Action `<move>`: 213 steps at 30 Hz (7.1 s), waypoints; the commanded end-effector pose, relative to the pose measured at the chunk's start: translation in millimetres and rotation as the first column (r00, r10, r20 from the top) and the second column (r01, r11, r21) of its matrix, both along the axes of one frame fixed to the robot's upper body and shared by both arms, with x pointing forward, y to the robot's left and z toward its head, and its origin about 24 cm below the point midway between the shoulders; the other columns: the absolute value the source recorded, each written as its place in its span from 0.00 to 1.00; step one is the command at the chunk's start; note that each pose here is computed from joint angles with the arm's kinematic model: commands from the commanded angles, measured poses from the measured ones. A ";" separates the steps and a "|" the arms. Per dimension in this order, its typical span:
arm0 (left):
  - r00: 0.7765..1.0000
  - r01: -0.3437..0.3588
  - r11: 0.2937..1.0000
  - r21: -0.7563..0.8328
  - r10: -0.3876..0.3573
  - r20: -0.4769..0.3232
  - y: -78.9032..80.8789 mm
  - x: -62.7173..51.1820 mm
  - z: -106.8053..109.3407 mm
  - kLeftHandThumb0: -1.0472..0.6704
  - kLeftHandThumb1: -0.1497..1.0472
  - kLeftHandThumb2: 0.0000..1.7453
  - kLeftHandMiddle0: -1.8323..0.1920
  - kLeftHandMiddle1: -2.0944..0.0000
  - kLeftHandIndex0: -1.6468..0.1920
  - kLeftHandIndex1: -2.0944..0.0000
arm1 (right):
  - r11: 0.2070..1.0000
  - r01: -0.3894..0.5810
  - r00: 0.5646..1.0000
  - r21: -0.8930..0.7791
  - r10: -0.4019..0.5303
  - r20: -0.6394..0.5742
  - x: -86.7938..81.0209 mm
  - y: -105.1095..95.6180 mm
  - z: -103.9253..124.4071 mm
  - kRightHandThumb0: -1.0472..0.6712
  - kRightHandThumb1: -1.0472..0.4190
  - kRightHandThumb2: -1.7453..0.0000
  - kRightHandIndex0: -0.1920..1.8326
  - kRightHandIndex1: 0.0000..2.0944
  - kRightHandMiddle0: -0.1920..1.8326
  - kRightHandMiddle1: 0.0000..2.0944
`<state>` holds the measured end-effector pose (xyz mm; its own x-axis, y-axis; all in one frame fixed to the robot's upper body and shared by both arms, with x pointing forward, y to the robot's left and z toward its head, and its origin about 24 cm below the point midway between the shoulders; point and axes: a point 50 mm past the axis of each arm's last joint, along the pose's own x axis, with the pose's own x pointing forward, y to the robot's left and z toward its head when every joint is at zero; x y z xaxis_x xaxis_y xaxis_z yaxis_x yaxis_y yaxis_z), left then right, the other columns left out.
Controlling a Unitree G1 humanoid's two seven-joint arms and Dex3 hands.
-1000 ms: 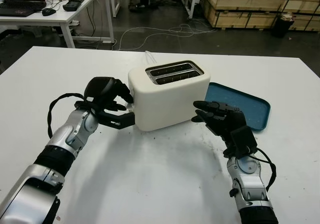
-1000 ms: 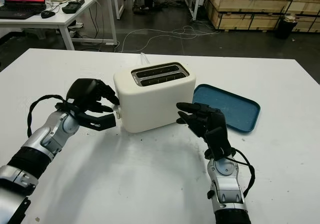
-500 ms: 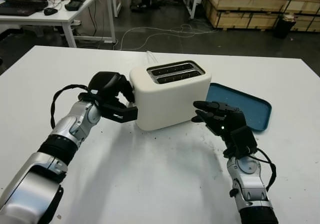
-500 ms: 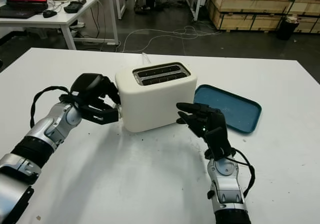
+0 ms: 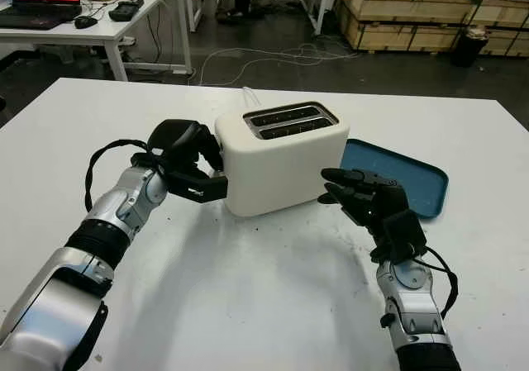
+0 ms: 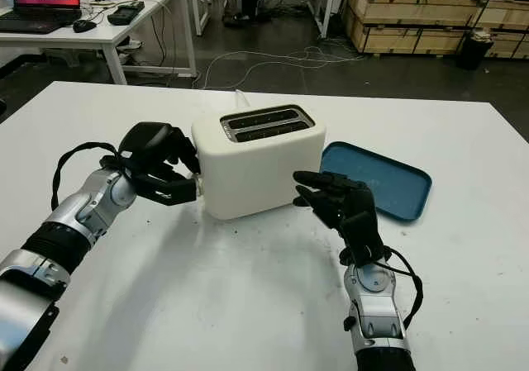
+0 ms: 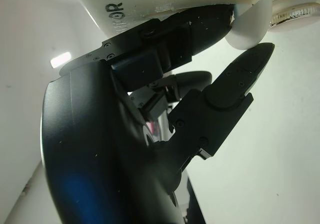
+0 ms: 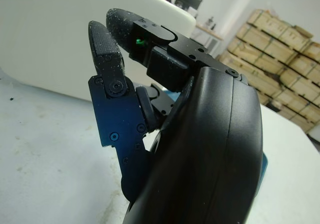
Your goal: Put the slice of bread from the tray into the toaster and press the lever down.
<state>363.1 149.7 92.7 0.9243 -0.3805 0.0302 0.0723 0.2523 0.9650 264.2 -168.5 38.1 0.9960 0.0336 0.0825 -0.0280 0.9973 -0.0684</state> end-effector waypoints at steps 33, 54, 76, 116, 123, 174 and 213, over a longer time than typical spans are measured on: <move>0.957 0.290 0.952 -0.096 -0.288 0.038 -56.7 -63.7 -23.7 0.48 0.80 0.00 0.52 0.29 0.20 1.00 | 1.000 0.003 0.999 0.010 -0.002 -0.039 1.6 -1.0 -3.7 0.34 0.14 1.00 0.61 0.36 0.72 0.00; 0.955 0.196 0.978 -0.069 -0.175 0.240 -15.8 -64.8 19.1 0.51 0.75 0.00 0.50 0.25 0.18 0.98 | 1.000 -0.013 0.999 -0.003 0.013 -0.033 2.7 0.1 -1.8 0.34 0.14 1.00 0.62 0.36 0.71 0.00; 0.914 0.049 0.992 -0.115 0.002 0.406 30.1 -73.0 59.6 0.49 0.76 0.00 0.46 0.31 0.19 0.96 | 1.000 -0.012 0.999 0.009 0.012 -0.043 2.6 -0.2 -1.9 0.33 0.14 1.00 0.61 0.36 0.71 0.00; 0.972 -0.032 0.999 -0.038 0.040 0.232 22.6 -50.6 44.9 0.53 0.71 0.00 0.52 0.17 0.18 0.98 | 1.000 -0.009 0.998 0.025 0.010 -0.056 1.0 0.6 -3.3 0.34 0.14 1.00 0.61 0.36 0.71 0.00; 0.971 -0.032 0.999 -0.031 0.039 0.235 24.0 -50.4 47.8 0.53 0.72 0.00 0.52 0.19 0.18 0.98 | 1.000 -0.012 0.998 0.029 0.013 -0.055 0.8 0.6 -3.7 0.33 0.14 1.00 0.61 0.37 0.71 0.00; 0.978 0.129 0.991 0.018 -0.124 -0.165 -43.3 -45.0 -39.1 0.53 0.77 0.00 0.58 0.22 0.20 0.99 | 1.000 -0.018 0.997 -0.004 0.018 -0.071 -1.6 4.2 -9.6 0.33 0.14 1.00 0.60 0.36 0.70 0.00; 0.986 0.071 0.997 -0.042 -0.076 -0.146 -44.9 -69.2 -40.6 0.54 0.78 0.01 0.59 0.17 0.22 1.00 | 1.000 -0.020 0.997 -0.021 0.018 -0.073 0.2 1.9 -8.6 0.33 0.14 1.00 0.61 0.36 0.70 0.00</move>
<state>318.4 149.0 89.8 0.9621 -0.2440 0.1218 -0.0463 0.2938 0.9547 262.8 -164.1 25.8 0.9984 0.0571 -0.0032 -0.0572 0.9960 -0.0689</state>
